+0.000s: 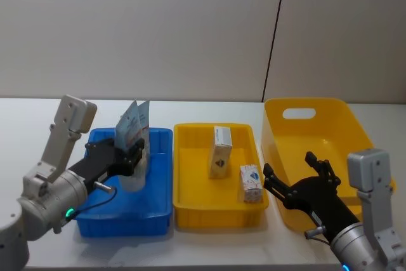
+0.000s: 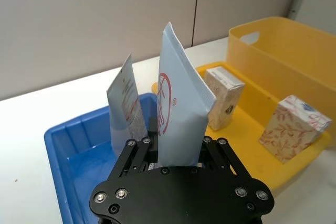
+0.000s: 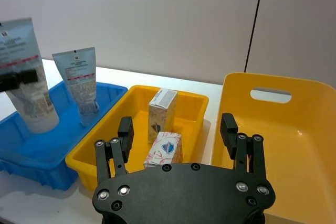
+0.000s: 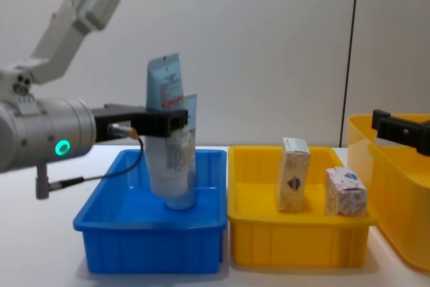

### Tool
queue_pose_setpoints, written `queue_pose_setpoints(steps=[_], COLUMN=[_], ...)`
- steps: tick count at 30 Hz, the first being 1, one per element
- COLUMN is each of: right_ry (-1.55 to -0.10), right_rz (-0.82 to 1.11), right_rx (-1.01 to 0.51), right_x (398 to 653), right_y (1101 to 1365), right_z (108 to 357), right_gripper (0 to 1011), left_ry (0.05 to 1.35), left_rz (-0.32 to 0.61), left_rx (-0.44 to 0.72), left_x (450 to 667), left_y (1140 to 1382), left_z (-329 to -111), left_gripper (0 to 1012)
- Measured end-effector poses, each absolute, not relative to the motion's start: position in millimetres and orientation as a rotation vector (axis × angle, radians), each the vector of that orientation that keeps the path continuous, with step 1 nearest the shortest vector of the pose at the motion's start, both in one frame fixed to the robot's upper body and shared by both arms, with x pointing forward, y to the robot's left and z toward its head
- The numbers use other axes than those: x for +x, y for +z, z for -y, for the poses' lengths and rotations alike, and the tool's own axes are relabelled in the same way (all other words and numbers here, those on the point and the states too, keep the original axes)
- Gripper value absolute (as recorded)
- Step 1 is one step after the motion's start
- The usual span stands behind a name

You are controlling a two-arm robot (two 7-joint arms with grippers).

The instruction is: Bimanual collaborative sorting of washing and personal care products

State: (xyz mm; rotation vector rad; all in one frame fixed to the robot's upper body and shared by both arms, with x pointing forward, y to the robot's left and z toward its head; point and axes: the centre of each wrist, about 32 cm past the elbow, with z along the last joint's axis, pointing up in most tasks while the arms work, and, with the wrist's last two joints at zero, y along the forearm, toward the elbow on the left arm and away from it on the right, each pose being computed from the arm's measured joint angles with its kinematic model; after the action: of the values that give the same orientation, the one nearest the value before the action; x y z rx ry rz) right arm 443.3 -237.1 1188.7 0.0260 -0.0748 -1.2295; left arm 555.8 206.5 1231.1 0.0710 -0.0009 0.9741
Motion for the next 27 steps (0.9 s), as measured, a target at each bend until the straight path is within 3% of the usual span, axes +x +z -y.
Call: queue_pose_setpoints(steps=[11,27], right_ry=[-1.229,-1.222], right_rz=[0.075,0.072], right_rx=[0.026,0.024], right_x=[443,443], right_y=[1189,1190], right_z=[237,238], right_gripper=[1003,1003], left_ry=[0.871,0.668], left_rz=[0.016,-0.005], left_rx=[0.022,-0.033], left_x=[554,564], left_y=[1251,1249], left_z=[-215,-208], left_gripper=[318,318])
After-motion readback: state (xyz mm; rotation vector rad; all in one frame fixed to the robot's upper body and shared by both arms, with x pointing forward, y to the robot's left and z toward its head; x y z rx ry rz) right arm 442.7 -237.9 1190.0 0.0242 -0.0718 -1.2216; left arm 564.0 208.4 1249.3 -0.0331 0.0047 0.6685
